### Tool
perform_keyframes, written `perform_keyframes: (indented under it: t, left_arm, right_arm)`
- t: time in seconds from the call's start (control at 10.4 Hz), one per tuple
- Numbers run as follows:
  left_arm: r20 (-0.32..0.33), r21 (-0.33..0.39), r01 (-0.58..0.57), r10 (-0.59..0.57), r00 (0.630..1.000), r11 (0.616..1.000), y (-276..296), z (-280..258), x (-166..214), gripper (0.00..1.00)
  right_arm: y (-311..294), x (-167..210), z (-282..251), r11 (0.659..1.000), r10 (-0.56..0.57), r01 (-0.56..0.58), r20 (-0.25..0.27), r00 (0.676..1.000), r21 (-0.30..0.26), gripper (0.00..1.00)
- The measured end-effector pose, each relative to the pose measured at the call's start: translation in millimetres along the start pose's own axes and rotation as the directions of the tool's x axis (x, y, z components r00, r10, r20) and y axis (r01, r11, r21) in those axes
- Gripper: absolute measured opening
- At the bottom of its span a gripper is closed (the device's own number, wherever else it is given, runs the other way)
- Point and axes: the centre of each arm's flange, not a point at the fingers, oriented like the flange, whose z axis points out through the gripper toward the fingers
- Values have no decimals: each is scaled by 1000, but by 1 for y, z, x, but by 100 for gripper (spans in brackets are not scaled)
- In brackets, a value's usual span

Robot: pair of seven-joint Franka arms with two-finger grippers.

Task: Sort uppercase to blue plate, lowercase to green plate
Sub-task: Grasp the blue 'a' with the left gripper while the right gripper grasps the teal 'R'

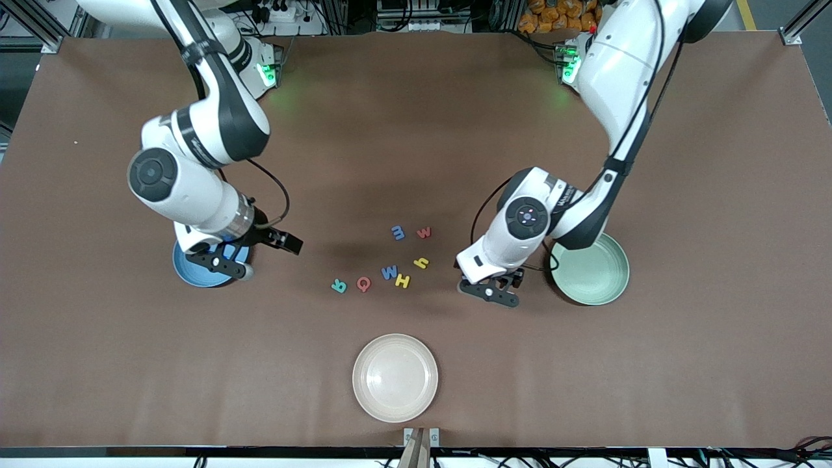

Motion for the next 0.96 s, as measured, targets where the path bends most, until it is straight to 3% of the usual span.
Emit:
perform_keyframes:
  t: [0.48, 0.96]
  left_arm:
    - [-18, 37, 17, -17, 1000, 999, 27, 53, -8, 100]
    - [-32, 33, 92, -91, 995, 995, 28, 50, -4, 100]
  right_arm:
    - [-25, -5, 63, 987, 157, -156, -17, 987, 25, 100]
    - [-34, -3, 108, 967, 253, -252, -23, 967, 32, 100]
